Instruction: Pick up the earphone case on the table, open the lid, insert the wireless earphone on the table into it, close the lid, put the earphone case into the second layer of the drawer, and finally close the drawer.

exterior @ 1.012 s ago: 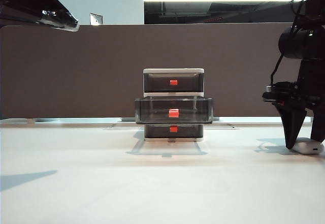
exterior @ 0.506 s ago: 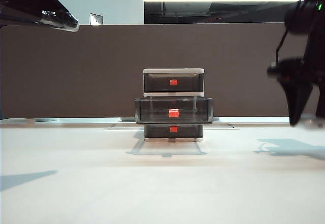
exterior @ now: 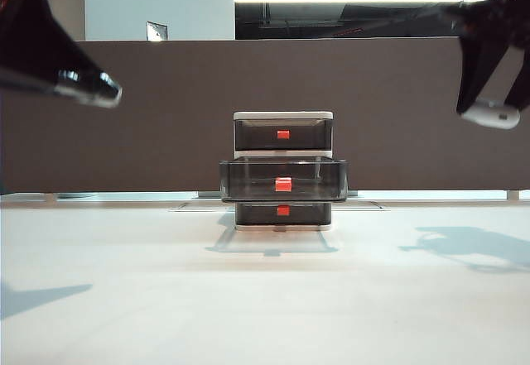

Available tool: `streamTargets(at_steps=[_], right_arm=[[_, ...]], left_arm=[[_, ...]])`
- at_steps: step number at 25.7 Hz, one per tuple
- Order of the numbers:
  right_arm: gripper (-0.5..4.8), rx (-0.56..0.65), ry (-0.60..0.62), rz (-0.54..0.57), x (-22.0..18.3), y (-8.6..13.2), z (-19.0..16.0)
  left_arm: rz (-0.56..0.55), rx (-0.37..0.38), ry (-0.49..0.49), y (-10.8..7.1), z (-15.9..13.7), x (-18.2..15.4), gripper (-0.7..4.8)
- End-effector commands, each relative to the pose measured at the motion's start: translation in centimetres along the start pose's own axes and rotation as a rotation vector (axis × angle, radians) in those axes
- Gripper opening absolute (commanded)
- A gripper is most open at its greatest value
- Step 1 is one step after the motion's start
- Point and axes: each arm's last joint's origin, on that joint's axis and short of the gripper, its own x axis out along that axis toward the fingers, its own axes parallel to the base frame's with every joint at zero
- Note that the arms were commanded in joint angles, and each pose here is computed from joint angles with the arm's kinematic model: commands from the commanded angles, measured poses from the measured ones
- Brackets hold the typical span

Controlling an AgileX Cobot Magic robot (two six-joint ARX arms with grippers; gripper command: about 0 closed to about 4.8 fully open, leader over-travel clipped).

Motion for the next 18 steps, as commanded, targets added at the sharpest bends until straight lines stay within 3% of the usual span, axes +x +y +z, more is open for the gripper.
streamTargets(at_steps=[1, 6, 11, 18], right_arm=[[1.06, 0.024, -0.07, 0.064, -1.0, 0.3, -0.6], [1.05, 0.046, -0.133, 0.163, -1.2, 1.4, -3.0], [1.06, 0.017, -0.111, 0.259, 0.3, 4.7, -4.7], [1.06, 0.009, -0.171, 0.361, 1.5, 8.6, -6.2]], left_arm=[[-0.027, -0.001, -0.016, -0.4, 0.0, 0.0, -0.05], [-0.047, -0.015, -0.059, -0.6, 0.3, 0.4, -0.06], [-0.057, -0.034, -0.045, -0.7, 0.2, 2.0, -0.05], [-0.118, -0.049, -0.021, -1.8, -0.3, 3.5, -0.05]])
